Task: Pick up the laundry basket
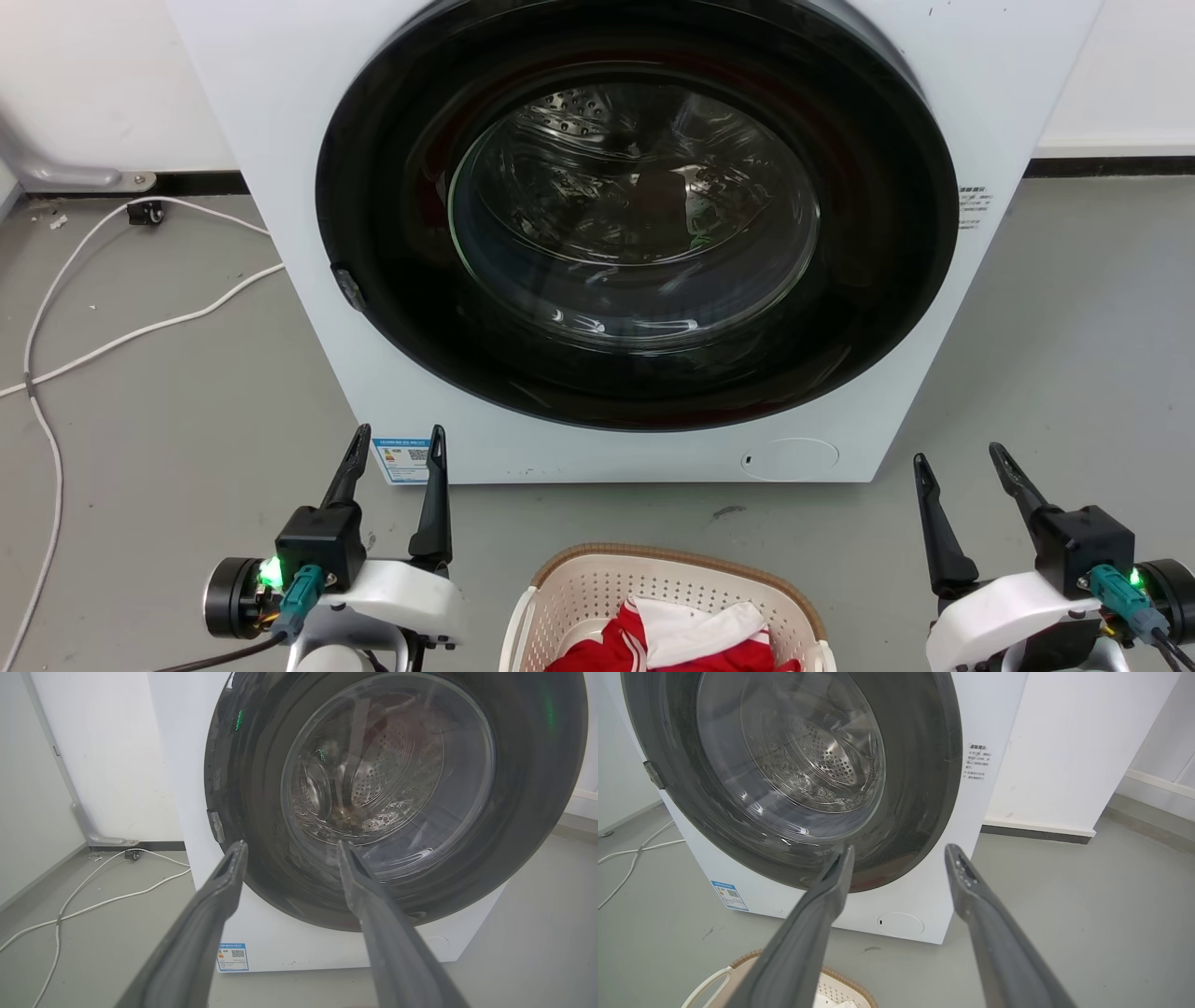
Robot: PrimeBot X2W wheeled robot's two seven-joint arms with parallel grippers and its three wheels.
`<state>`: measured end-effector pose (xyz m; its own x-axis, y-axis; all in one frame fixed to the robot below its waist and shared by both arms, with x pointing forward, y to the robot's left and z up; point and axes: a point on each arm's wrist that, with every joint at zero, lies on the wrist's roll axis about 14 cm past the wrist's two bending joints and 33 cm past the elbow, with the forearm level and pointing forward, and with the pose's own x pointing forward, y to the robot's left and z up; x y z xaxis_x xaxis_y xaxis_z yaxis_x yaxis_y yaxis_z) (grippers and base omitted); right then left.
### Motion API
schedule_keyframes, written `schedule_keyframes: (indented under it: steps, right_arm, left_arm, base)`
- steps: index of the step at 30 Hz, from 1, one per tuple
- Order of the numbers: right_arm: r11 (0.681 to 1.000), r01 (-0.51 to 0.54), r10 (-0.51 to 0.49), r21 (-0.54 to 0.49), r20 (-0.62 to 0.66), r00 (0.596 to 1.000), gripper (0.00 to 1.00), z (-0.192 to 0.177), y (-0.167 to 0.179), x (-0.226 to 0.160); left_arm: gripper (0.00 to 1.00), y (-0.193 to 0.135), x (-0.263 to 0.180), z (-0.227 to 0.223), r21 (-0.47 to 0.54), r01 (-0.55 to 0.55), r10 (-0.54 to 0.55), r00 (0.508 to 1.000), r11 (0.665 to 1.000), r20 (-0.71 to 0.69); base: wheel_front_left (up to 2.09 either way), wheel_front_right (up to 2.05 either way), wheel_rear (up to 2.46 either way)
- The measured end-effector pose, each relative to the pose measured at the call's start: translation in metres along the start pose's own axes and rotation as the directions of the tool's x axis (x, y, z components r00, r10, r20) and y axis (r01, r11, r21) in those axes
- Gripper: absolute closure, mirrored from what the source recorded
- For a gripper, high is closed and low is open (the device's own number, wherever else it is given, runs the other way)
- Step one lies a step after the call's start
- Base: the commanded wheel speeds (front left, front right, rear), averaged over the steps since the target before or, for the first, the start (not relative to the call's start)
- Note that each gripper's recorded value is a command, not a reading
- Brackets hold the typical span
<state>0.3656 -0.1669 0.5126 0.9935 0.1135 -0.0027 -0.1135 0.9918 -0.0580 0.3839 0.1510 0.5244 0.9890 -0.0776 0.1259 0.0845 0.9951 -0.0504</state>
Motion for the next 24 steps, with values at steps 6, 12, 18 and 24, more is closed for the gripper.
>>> schedule_keyframes:
  steps: [6, 12, 18, 24]
  right_arm:
    - [1.0, -0.003, 0.002, -0.007, -0.003, 1.0, 0.0, -0.001, 0.001, 0.001]
    - [1.0, -0.001, 0.001, 0.017, -0.001, 1.0, 0.0, -0.002, 0.001, 0.001]
    - [1.0, -0.002, 0.002, 0.019, -0.006, 1.0, 0.0, -0.004, 0.001, 0.002]
    - [0.999, -0.002, 0.006, 0.047, -0.081, 0.997, 0.0, -0.027, 0.002, 0.004]
  left_arm:
    - [0.0, 0.0, 0.0, -0.002, 0.008, -0.002, 0.002, 1.0, 1.0, -0.004]
    - [0.0, 0.002, -0.001, -0.005, -0.009, -0.011, 0.011, 1.0, 1.0, -0.013]
    - [0.0, 0.003, -0.001, -0.007, -0.01, -0.014, 0.014, 1.0, 1.0, -0.019]
    - [0.0, 0.002, 0.003, -0.021, -0.017, -0.012, 0.011, 0.998, 1.0, -0.06]
  base:
    - [0.0, 0.0, 0.0]
    - [0.0, 0.0, 0.0]
    - [0.0, 0.0, 0.0]
    - [0.0, 0.0, 0.0]
